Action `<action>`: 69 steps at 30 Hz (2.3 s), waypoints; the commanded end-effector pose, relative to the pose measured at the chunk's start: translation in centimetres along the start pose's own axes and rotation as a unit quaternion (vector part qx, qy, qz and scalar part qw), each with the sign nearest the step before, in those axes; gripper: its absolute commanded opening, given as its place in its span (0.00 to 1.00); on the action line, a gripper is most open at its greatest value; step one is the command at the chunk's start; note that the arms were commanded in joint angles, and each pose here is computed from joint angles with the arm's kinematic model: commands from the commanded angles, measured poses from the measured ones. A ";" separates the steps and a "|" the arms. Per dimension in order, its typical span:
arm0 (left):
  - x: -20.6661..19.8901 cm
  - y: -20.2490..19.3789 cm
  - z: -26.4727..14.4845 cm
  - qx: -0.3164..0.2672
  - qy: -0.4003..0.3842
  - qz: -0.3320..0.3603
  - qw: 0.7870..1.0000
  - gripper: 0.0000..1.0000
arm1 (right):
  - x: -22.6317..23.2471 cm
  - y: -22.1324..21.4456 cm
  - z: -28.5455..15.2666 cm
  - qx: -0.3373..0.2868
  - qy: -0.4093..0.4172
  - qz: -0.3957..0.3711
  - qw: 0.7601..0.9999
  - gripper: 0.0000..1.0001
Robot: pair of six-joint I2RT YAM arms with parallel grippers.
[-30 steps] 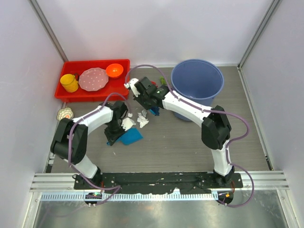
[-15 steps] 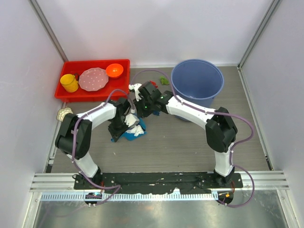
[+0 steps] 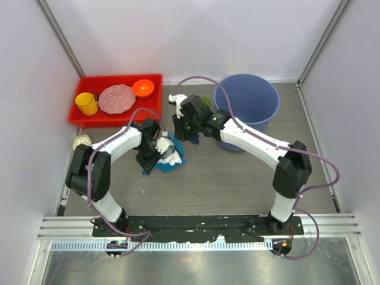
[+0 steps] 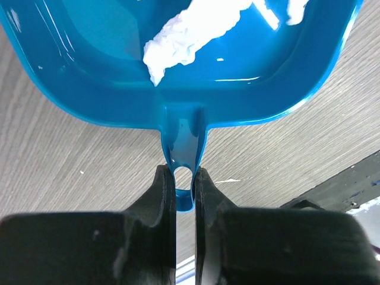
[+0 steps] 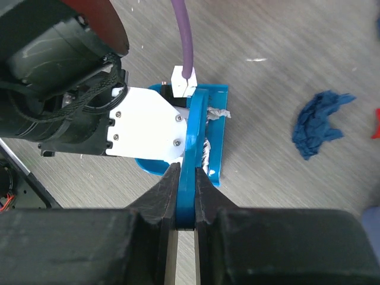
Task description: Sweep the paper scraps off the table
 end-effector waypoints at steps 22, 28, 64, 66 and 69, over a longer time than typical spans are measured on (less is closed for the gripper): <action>2.2 7.3 -11.7 -0.197 0.075 -0.011 0.978 0.00 | 0.4 3.8 -21.7 -0.186 -0.067 -0.127 0.972 0.01; 2.9 10.9 -15.9 -0.245 0.088 -0.013 0.965 0.00 | 3.0 -2.0 -21.9 -0.172 0.037 -0.153 0.972 0.01; -7.2 30.0 -29.9 -0.421 0.371 0.127 0.818 0.00 | 2.1 -10.6 -13.6 -0.065 0.060 -0.071 0.994 0.01; -8.1 30.9 -30.3 -0.432 0.386 0.135 0.804 0.00 | 2.4 -10.4 -13.6 -0.068 0.067 -0.069 0.993 0.01; -9.6 32.1 -30.0 -0.437 0.405 0.152 0.789 0.00 | 2.4 -10.1 -13.4 -0.071 0.065 -0.065 0.993 0.01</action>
Point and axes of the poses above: each gripper's point midway between its finger pads, its own z axis out along the fingers, its own x axis along the line the jaws close on, y = z × x, the point moved 2 cm from there along -z, back along the fingers, and after that the axes turned 7 degrees about -z, right-handed, at the moved point
